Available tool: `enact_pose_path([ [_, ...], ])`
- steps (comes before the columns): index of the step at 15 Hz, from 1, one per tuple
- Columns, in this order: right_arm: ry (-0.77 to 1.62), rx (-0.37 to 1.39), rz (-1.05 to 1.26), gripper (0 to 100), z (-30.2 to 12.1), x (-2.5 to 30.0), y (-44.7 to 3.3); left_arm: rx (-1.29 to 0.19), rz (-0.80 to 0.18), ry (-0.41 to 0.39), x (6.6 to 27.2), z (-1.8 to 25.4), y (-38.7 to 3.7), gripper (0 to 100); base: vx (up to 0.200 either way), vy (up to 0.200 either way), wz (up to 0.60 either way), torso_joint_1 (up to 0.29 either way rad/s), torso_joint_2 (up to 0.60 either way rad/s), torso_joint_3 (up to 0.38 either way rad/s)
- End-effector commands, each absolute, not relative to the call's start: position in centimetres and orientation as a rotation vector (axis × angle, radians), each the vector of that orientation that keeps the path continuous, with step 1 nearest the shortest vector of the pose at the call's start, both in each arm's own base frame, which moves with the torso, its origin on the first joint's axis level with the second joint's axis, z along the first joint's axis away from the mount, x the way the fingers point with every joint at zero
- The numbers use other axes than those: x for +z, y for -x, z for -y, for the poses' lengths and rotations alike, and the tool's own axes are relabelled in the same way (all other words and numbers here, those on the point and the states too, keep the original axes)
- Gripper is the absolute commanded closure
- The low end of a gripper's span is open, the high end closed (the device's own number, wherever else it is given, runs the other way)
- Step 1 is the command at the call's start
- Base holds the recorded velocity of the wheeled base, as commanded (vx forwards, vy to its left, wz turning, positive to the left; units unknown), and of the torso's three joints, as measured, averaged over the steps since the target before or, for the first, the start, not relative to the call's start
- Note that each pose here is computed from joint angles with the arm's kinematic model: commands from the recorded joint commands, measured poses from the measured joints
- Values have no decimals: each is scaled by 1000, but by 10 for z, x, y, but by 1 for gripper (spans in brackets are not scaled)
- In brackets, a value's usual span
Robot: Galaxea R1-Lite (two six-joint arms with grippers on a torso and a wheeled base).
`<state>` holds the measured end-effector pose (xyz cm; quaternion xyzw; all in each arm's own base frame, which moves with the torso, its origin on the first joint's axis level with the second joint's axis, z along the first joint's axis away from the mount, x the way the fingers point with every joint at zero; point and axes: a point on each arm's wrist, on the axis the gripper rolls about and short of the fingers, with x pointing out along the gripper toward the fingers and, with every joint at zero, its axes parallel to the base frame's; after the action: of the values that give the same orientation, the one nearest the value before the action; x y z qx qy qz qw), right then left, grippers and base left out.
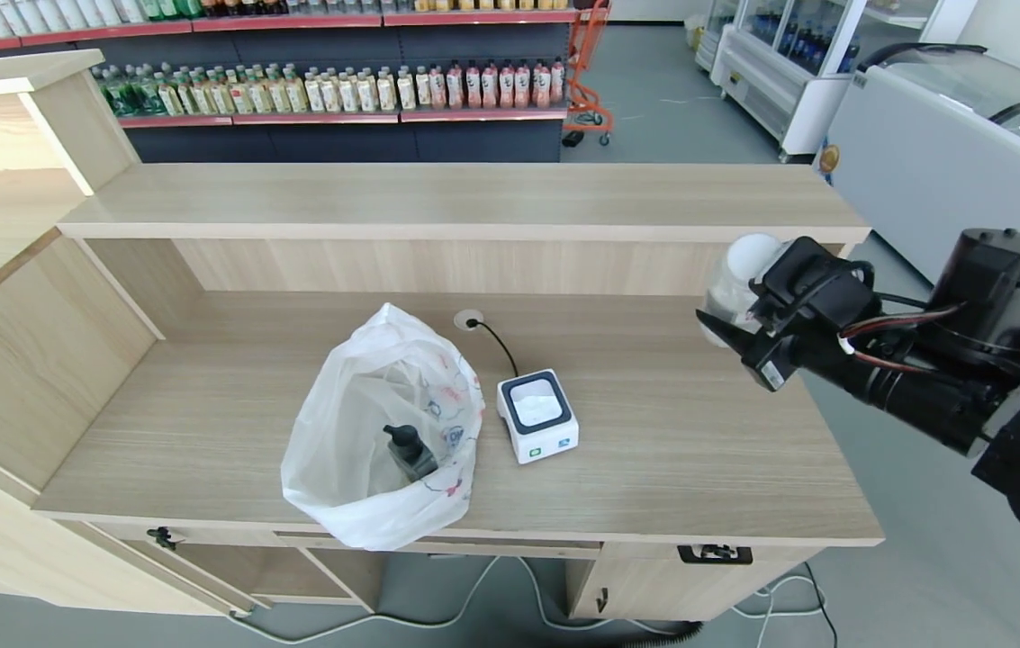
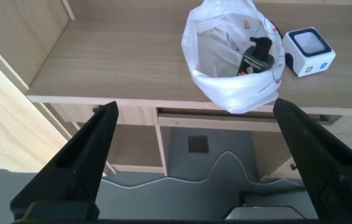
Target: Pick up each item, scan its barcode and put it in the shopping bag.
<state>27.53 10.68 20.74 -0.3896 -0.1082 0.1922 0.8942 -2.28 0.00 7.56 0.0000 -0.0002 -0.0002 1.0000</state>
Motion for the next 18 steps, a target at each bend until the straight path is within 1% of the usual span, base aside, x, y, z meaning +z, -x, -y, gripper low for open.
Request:
enact_pose_path([
  [1,821,469,232,100,-116,194,-296,0,2,0,76,0,23,0,0,200,0,2,2,2],
  [5,827,559,325,100,-129,161,-328,0,2,0,76,0,23,0,0,200,0,1,2,4],
  [7,818,626,349,100,-133,152,-335,0,2,0,76,0,23,0,0,0,0,0,0,0],
  [9,820,696,378,100,-125,142,-343,0,2,2,76,0,23,0,0,0,0,0,0,0],
  [13,819,661,364,100,-110,108,-361,-2,0,2,75,0,23,0,0,0,0,0,0,0],
  [15,807,725,351,100,-112,91,-367,-2,0,2,75,0,23,0,0,0,0,0,0,0],
  [18,806,738,357,100,-117,84,-376,-2,0,2,75,0,23,0,0,0,0,0,0,0],
])
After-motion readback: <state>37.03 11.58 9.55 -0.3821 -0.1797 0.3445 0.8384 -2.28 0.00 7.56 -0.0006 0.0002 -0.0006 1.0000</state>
